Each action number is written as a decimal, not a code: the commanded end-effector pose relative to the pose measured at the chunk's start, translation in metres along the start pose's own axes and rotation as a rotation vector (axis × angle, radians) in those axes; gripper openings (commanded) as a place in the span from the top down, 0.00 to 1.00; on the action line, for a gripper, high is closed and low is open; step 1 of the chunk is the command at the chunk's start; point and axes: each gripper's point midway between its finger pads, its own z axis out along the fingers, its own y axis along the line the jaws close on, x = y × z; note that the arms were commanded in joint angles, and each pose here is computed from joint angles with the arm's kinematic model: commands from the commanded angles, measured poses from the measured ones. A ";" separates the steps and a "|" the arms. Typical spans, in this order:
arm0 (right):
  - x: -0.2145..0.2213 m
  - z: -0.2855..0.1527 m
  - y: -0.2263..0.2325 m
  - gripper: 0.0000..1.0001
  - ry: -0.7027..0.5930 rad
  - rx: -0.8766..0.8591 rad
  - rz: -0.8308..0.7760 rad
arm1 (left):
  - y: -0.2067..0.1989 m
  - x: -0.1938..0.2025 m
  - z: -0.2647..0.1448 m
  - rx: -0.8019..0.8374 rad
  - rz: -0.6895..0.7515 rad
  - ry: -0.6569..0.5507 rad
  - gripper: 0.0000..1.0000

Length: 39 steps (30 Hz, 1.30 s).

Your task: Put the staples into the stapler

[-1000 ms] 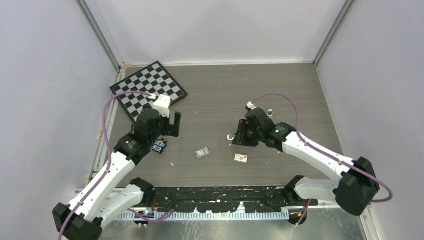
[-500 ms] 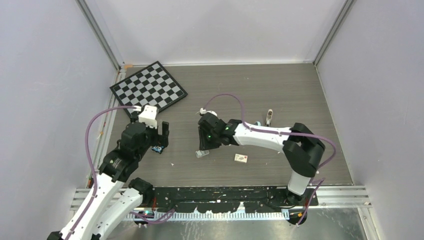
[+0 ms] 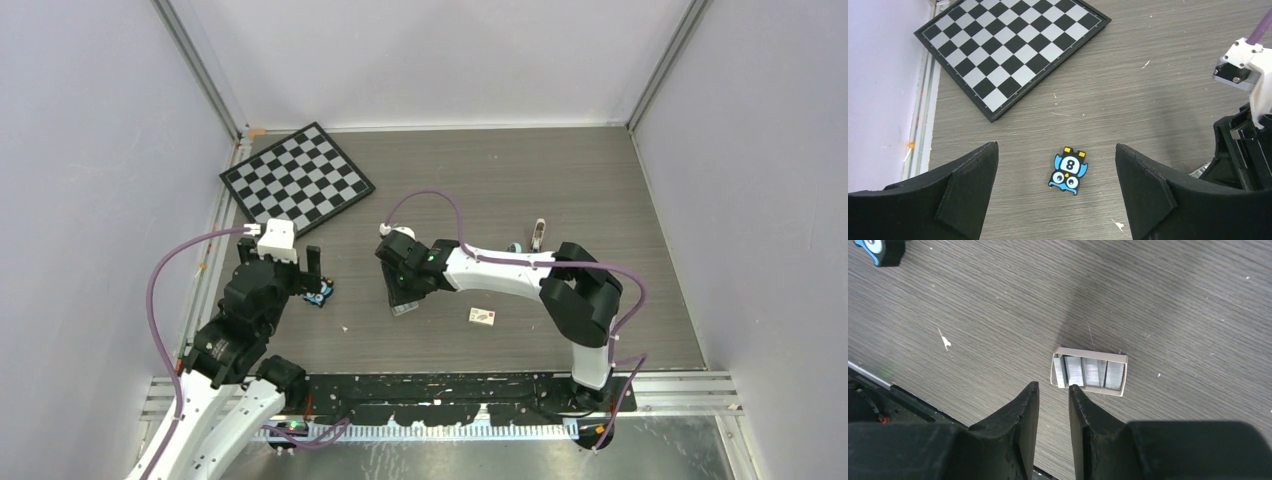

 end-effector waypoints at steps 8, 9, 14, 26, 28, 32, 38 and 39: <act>-0.005 0.003 0.009 0.72 -0.003 0.005 -0.046 | 0.010 -0.013 -0.001 -0.053 -0.013 -0.071 0.13; -0.005 0.004 0.009 0.72 -0.001 0.004 -0.050 | 0.010 -0.013 -0.001 -0.051 -0.014 -0.074 0.13; -0.006 0.005 0.009 0.72 -0.005 0.020 -0.062 | 0.011 -0.014 -0.001 -0.053 -0.014 -0.080 0.13; -0.004 0.010 0.009 0.73 0.016 0.028 -0.072 | 0.008 -0.012 0.001 -0.043 -0.009 -0.075 0.13; -0.004 0.011 0.010 0.73 0.018 0.028 -0.073 | 0.008 -0.012 0.001 -0.042 -0.007 -0.075 0.13; -0.003 0.013 0.009 0.73 0.025 0.029 -0.076 | 0.007 -0.011 0.001 -0.040 -0.006 -0.073 0.13; 0.000 0.016 0.010 0.73 0.036 0.026 -0.076 | 0.008 -0.012 0.001 -0.042 -0.008 -0.074 0.13; 0.000 0.016 0.011 0.73 0.039 0.024 -0.077 | 0.008 -0.011 0.002 -0.042 -0.006 -0.072 0.14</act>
